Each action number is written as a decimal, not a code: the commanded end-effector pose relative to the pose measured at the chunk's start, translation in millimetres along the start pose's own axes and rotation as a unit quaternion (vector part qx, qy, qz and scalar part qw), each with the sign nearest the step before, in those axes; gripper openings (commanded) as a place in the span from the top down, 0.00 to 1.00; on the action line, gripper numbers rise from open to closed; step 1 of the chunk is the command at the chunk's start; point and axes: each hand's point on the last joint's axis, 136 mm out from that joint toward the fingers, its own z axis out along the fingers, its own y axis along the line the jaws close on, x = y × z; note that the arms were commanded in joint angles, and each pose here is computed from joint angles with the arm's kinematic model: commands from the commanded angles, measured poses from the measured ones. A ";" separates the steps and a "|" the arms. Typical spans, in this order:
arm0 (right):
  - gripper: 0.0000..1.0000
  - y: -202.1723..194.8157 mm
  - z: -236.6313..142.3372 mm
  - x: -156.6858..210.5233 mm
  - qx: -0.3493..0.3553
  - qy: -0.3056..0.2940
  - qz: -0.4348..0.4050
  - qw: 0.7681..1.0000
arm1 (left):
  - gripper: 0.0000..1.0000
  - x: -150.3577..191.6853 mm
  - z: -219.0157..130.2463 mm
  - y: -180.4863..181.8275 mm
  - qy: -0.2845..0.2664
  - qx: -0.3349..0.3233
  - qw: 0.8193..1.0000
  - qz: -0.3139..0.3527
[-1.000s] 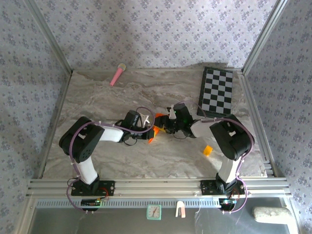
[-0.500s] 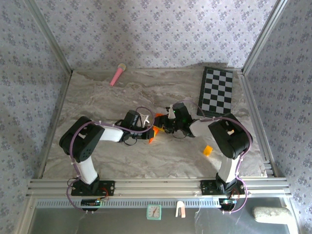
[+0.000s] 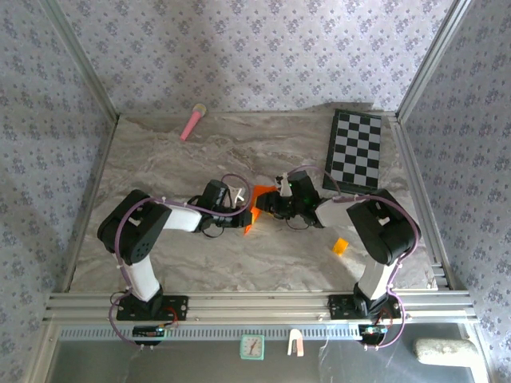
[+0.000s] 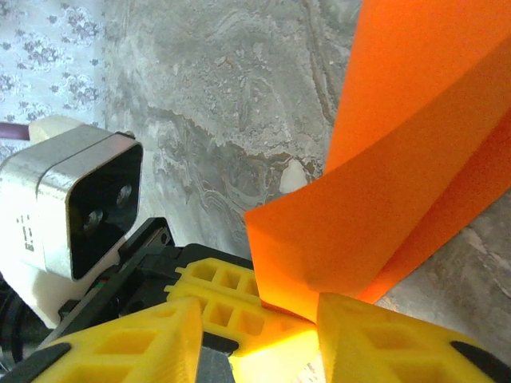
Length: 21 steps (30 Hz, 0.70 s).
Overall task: Fold a paper plane with a square sheet of paper (pick it up from the middle)
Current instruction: Fold the wing for the fifth time at the center of the table.
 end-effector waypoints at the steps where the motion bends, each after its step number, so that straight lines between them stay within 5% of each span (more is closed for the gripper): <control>1: 0.64 5.5 3.5 -6.7 -0.005 -0.003 -0.018 1.000 | 1.00 20.7 5.9 21.5 0.036 -0.029 0.998 -0.034; 21: 0.67 -8.4 27.7 -7.3 0.012 0.022 -0.005 1.000 | 0.92 23.3 7.5 20.2 0.053 -0.025 0.997 -0.052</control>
